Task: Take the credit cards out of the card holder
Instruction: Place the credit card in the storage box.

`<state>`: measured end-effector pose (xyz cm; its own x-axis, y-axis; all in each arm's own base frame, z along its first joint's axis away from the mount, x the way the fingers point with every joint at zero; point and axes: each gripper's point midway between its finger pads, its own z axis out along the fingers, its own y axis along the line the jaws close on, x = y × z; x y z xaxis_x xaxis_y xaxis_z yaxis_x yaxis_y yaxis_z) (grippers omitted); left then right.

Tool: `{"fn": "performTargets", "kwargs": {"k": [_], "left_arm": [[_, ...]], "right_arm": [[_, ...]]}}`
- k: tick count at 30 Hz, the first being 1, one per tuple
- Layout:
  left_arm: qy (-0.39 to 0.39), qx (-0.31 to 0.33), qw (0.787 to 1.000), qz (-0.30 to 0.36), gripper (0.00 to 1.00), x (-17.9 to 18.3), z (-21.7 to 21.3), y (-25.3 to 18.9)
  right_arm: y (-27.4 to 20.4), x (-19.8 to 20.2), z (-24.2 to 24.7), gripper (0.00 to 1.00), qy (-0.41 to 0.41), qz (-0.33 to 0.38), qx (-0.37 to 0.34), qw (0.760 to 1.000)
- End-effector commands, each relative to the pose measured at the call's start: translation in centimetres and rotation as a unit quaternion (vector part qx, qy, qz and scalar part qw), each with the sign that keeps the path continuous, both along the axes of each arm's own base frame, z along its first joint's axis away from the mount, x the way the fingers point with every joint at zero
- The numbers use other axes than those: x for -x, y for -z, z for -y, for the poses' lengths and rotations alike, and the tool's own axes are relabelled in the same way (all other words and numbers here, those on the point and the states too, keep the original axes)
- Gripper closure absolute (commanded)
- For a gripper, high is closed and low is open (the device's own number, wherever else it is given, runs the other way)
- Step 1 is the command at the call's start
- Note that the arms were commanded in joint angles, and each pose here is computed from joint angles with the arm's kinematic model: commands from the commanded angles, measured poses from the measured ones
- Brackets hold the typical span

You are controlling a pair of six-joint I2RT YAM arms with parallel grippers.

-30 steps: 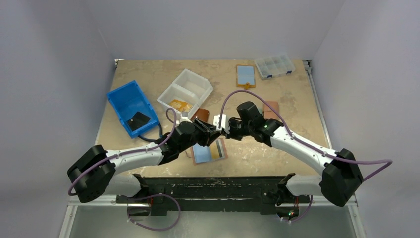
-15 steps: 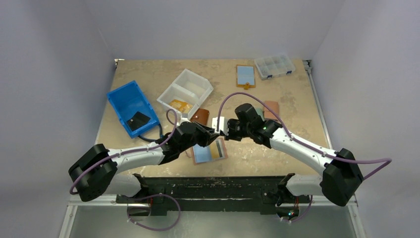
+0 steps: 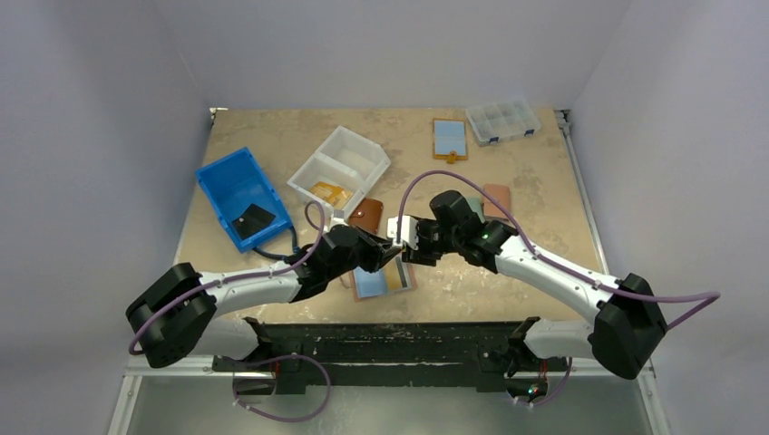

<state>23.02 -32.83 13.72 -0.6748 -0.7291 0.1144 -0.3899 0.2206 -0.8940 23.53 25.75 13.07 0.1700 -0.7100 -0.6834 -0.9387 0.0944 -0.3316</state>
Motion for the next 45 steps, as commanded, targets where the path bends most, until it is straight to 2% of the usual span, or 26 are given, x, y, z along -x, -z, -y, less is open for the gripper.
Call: {"fn": "performTargets", "kwargs": {"k": [1,6,8,10,13,15,19,27,29,33,37,42,45], "left_arm": [[0.015,0.002,0.999,0.030,1.00,0.4,-0.1,-0.9],[0.031,-0.042,0.996,0.070,1.00,0.7,-1.0,-0.6],[0.046,-0.084,0.990,0.100,1.00,0.6,-1.5,-0.2],[0.079,-0.139,0.975,0.155,1.00,0.6,-1.9,-0.1],[0.129,-0.221,0.940,0.224,1.00,0.3,-2.7,-0.3],[0.168,-0.278,0.904,0.277,1.00,-0.2,-3.3,-1.2],[0.220,-0.376,0.845,0.309,1.00,-1.7,-6.4,-1.9],[0.244,-0.476,0.783,0.318,1.00,-6.0,-11.3,-3.8],[0.252,-0.484,0.776,0.315,1.00,-7.2,-11.8,-3.7],[0.259,-0.464,0.787,0.312,1.00,-9.7,-12.7,-4.2],[0.268,-0.480,0.786,0.285,1.00,-12.3,-14.6,-4.6],[0.314,-0.500,0.766,0.254,1.00,-14.6,-16.1,-3.9],[0.334,-0.490,0.766,0.249,1.00,-15.3,-15.8,-3.3]], "right_arm": [[-1.9,0.1,-0.4,0.41,-0.003,0.005,-0.025,1.000],[-3.8,0.1,0.5,0.34,-0.013,-0.017,-0.055,0.998],[-4.6,0.3,1.4,0.34,-0.021,-0.029,-0.067,0.997],[-5.5,0.3,2.3,0.34,-0.020,-0.028,-0.081,0.996],[-6.1,0.2,3.0,0.34,-0.013,-0.023,-0.092,0.995],[-6.1,0.1,3.1,0.34,-0.011,-0.025,-0.091,0.995],[-5.9,0.1,3.1,0.34,-0.010,-0.028,-0.089,0.996],[-5.5,-0.1,3.1,0.34,-0.005,-0.030,-0.087,0.996],[-5.5,-0.2,3.1,0.34,-0.004,-0.031,-0.086,0.996],[-5.4,-0.2,3.1,0.34,-0.003,-0.032,-0.086,0.996],[-5.4,-0.1,3.1,0.34,-0.005,-0.033,-0.087,0.996],[-5.4,0.0,3.1,0.34,-0.007,-0.033,-0.087,0.996],[-5.5,0.0,3.2,0.34,-0.006,-0.031,-0.086,0.996]]}}
